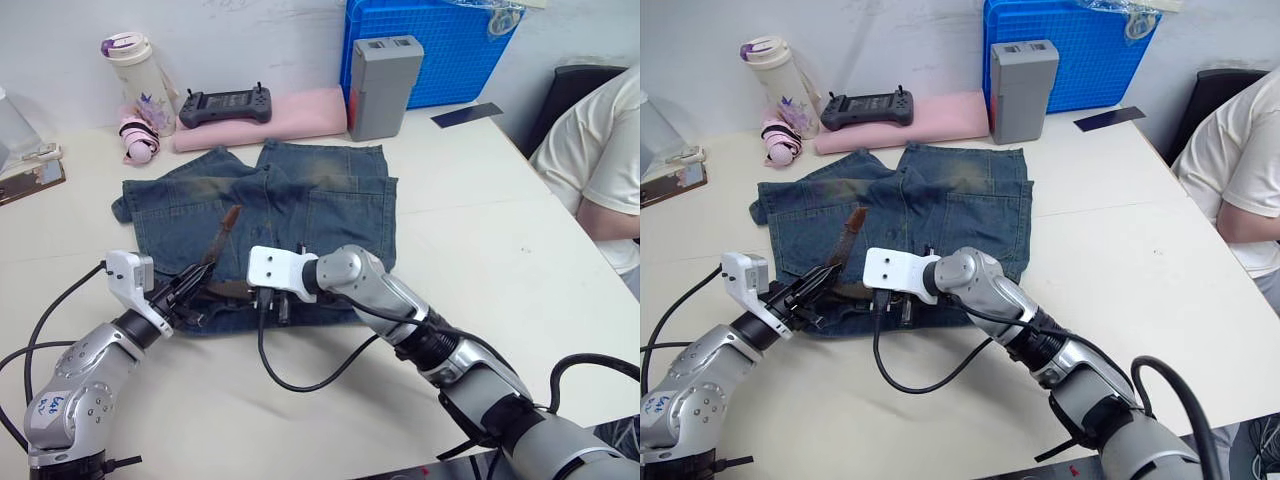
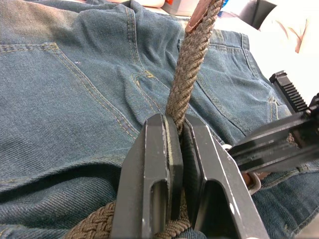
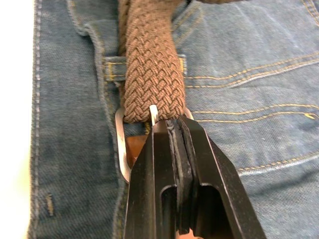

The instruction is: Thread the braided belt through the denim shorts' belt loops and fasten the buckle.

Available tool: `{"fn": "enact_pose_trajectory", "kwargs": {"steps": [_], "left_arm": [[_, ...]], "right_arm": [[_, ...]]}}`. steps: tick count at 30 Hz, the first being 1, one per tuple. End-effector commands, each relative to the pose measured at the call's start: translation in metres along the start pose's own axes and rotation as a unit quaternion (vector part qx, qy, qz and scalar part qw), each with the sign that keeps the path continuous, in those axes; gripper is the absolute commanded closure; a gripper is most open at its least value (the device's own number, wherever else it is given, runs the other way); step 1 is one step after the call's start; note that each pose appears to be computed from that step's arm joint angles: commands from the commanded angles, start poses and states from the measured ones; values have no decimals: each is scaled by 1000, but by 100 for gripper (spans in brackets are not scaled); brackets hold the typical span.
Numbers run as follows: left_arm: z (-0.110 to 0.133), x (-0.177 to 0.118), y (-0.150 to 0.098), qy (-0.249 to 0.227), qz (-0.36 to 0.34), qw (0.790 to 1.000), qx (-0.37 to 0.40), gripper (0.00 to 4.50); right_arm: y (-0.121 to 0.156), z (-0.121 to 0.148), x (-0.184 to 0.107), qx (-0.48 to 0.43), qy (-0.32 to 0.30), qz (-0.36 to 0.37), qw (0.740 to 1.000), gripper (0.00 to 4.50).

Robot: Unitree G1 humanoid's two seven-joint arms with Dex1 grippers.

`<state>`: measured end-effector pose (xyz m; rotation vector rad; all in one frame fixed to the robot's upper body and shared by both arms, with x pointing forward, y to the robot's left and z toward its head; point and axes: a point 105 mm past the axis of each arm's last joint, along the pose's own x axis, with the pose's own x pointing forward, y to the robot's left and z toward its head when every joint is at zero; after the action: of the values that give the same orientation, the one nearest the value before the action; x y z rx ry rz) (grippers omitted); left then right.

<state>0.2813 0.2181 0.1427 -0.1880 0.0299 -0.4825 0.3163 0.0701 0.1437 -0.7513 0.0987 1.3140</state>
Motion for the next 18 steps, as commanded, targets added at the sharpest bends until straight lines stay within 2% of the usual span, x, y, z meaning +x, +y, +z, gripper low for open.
{"fn": "enact_pose_trajectory", "kwargs": {"steps": [1,8,18], "left_arm": [[6,-1,-2,-13,-2,1000,13,427],[4,-1,-3,-14,-3,1000,10,427],[3,-4,-5,-16,1,1000,9,427]], "right_arm": [[-1,39,-15,23,-88,39,995,448],[2,29,-8,39,-65,86,993,448],[-10,6,3,32,-23,84,996,448]]}}
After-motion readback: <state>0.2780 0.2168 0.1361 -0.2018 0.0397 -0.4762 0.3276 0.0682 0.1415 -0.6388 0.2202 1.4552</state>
